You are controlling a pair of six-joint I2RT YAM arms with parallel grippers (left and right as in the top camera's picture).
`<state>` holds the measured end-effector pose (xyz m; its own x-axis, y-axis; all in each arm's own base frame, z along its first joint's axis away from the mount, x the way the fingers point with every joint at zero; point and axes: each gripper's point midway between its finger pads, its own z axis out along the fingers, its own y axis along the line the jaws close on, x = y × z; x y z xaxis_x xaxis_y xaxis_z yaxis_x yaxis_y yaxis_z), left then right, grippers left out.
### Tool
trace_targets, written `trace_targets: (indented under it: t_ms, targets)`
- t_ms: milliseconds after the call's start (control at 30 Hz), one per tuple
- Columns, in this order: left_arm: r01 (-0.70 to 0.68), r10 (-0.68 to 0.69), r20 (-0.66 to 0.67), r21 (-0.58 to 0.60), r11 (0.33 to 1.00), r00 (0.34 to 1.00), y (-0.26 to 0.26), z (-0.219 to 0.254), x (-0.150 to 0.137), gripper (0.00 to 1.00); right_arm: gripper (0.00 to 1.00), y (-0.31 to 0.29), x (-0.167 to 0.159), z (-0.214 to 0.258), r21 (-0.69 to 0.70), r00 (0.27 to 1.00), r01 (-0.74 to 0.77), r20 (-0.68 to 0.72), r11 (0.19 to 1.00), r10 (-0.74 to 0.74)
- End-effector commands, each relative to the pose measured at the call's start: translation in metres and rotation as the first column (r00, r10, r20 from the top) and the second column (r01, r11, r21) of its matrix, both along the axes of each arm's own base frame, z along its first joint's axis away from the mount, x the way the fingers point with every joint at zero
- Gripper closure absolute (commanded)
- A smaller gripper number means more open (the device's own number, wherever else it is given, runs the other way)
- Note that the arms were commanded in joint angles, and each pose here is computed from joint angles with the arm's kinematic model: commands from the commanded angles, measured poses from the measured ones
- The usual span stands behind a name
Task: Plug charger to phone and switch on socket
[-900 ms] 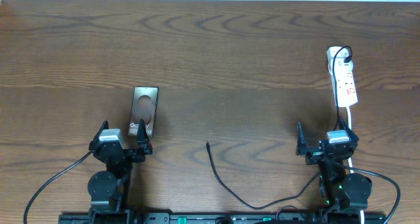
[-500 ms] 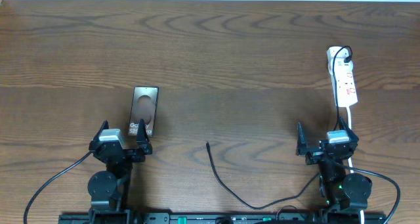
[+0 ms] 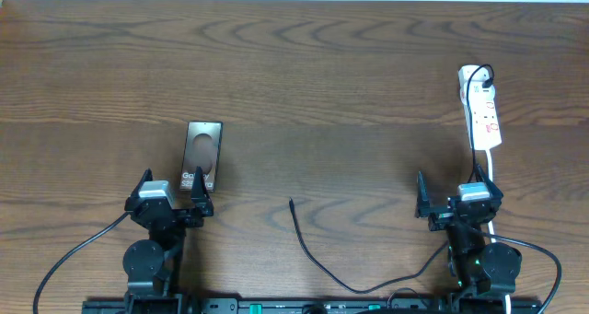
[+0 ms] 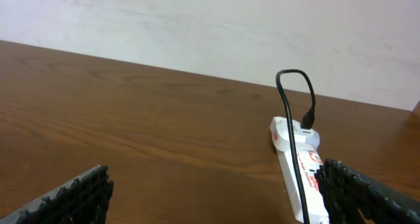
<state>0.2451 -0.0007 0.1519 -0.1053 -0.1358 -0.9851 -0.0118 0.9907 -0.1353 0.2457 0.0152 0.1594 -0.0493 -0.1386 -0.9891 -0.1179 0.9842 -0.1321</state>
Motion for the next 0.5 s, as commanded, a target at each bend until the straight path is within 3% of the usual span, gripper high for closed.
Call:
trace_targets:
  t_ms: [0, 467]
  targets:
    - [-0.003, 0.004, -0.049, 0.017, 1.0, 0.999, 0.0012, -0.0154, -0.0011, 0.08, 0.01, 0.0001, -0.0003, -0.0002, -0.012, 1.0, 0.002, 0.002, 1.0, -0.002]
    - [-0.003, 0.004, -0.049, 0.017, 1.0, 0.999, 0.0012, -0.0154, -0.0011, 0.08, 0.01, 0.0001, -0.0003, -0.0002, -0.012, 1.0, 0.002, 0.002, 1.0, -0.002]
